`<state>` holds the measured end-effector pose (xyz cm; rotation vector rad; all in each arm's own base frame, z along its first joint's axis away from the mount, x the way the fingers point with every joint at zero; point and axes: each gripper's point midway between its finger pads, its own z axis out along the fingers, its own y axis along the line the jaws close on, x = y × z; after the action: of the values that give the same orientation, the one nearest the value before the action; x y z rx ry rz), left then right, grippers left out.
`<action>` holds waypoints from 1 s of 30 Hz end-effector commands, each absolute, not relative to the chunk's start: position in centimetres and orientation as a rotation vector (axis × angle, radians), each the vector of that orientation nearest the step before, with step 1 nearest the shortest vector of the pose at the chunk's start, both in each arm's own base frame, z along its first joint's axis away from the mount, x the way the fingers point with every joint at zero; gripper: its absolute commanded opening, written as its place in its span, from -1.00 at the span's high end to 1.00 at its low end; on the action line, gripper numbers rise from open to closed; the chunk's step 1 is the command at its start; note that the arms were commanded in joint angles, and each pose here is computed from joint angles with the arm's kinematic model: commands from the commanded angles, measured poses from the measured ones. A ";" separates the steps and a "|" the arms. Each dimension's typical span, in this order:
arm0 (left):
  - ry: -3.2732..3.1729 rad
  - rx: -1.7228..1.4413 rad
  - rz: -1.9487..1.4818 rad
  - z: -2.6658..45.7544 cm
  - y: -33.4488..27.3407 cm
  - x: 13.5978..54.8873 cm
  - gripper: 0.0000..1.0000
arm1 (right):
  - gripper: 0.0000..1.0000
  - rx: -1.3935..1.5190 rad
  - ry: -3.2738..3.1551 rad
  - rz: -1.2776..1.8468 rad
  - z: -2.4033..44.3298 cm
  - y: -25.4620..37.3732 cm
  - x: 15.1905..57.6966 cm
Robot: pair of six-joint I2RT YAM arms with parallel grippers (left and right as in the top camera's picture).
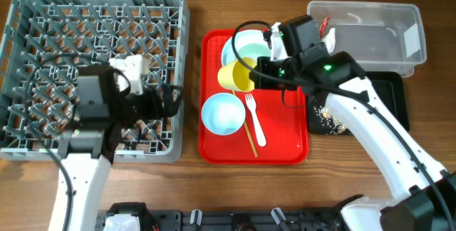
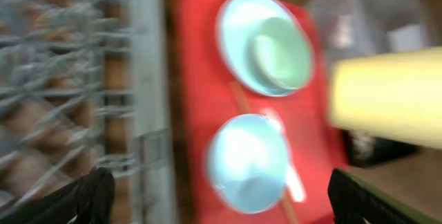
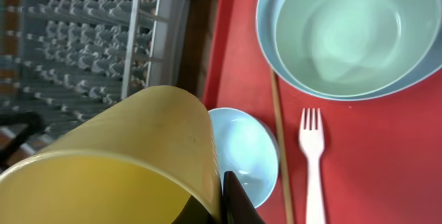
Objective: Sort waste into correct bins and load items into the dishwasher rack
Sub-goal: 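Hand the yellow cup from the right gripper to the left gripper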
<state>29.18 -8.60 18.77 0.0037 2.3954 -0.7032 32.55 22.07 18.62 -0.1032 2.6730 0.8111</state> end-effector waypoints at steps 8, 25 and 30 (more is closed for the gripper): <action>2.086 0.470 -1.396 24.5 -18.3 28.4 -1.00 | 0.92 -0.357 2.545 1.439 22.8 25.3 29.9; 1.753 0.845 -1.573 29.2 -21.5 25.4 -0.96 | 0.91 -0.526 2.359 1.782 27.0 27.1 27.8; 1.724 0.872 -1.578 29.6 -21.5 25.2 -0.79 | 0.91 -0.515 2.367 1.786 27.0 27.1 27.8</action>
<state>25.77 -21.29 28.49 0.8159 1.7761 -1.5468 28.05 26.75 26.62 -0.4867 2.3855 1.7345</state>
